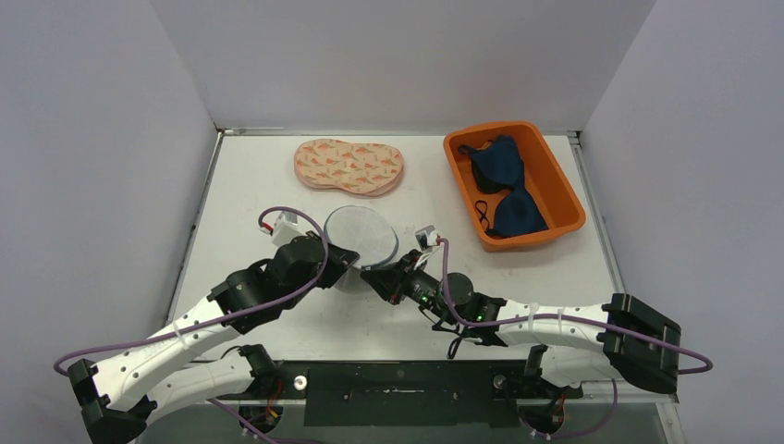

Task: Unzip the laundry bag and remove the bra
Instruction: Unzip the laundry bag at the center of the board.

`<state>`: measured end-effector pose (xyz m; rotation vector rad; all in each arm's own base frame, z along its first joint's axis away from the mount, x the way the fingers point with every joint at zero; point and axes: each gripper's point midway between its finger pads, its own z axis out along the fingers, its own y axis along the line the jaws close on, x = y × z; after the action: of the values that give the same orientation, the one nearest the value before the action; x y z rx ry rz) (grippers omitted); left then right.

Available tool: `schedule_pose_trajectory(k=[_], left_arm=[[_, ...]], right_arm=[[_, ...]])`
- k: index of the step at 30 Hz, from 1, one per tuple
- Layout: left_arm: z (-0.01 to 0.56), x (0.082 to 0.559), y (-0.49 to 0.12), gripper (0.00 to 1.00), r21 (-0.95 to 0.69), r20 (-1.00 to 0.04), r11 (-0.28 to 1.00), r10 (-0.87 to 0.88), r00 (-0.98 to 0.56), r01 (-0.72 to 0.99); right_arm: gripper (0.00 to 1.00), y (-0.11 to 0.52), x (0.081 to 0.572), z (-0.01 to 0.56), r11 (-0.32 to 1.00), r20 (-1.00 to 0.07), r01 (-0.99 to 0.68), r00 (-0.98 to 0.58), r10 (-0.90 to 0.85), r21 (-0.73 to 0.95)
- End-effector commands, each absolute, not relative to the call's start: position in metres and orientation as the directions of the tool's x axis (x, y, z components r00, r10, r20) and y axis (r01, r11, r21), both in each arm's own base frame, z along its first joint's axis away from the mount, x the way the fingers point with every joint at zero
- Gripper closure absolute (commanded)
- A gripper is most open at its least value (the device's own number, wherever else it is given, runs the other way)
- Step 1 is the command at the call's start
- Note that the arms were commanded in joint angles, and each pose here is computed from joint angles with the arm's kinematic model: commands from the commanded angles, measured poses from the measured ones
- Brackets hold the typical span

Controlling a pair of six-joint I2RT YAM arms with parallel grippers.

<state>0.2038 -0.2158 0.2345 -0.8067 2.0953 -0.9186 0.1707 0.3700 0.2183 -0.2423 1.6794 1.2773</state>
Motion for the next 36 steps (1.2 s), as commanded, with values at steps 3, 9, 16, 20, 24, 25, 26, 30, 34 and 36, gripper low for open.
schedule_pose_trajectory(k=[3, 9, 16, 20, 24, 25, 26, 30, 34, 36], left_arm=[[0.258, 0.21, -0.219, 1.0, -0.849, -0.315, 0.483, -0.787, -0.53, -0.212], [0.255, 0.207, -0.226, 1.0, -0.853, -0.341, 0.499, -0.753, -0.562, -0.151], [0.246, 0.201, -0.244, 1.0, -0.866, -0.351, 0.497, -0.685, -0.639, -0.057], [0.241, 0.199, -0.256, 1.0, -0.862, -0.394, 0.505, -0.617, -0.681, 0.041], [0.226, 0.202, -0.264, 1.0, -0.832, -0.468, 0.534, -0.527, -0.71, 0.151], [0.222, 0.204, -0.268, 1.0, -0.828, -0.481, 0.529, -0.504, -0.718, 0.184], [0.22, 0.206, -0.273, 1.0, -0.828, -0.498, 0.512, -0.486, -0.718, 0.229], [0.205, 0.215, -0.298, 0.93, -0.829, -0.521, 0.436, -0.377, -0.766, 0.349], [0.185, 0.227, -0.308, 0.67, -0.826, -0.512, 0.442, -0.33, -0.793, 0.349], [0.181, 0.229, -0.302, 0.38, -0.827, -0.505, 0.461, -0.354, -0.787, 0.323]], right_arm=[[0.94, 0.362, 0.18, 0.241, 0.438, -0.772, -0.64, -0.466, 0.432, 0.631], [0.95, 0.344, 0.191, 0.218, 0.571, -0.809, -0.574, -0.45, 0.378, 0.586], [0.95, 0.309, 0.196, 0.192, 0.692, -0.835, -0.488, -0.436, 0.335, 0.532], [0.95, 0.292, 0.192, 0.182, 0.729, -0.856, -0.479, -0.424, 0.297, 0.49], [0.95, 0.282, 0.177, 0.169, 0.743, -0.885, -0.52, -0.416, 0.21, 0.421], [0.95, 0.28, 0.173, 0.165, 0.743, -0.89, -0.532, -0.416, 0.188, 0.406], [0.95, 0.28, 0.168, 0.16, 0.742, -0.895, -0.546, -0.417, 0.161, 0.389], [0.95, 0.278, 0.152, 0.135, 0.768, -0.908, -0.557, -0.412, 0.075, 0.316], [0.95, 0.281, 0.146, 0.122, 0.779, -0.906, -0.543, -0.417, 0.074, 0.314], [0.95, 0.286, 0.145, 0.121, 0.772, -0.902, -0.539, -0.421, 0.099, 0.337]])
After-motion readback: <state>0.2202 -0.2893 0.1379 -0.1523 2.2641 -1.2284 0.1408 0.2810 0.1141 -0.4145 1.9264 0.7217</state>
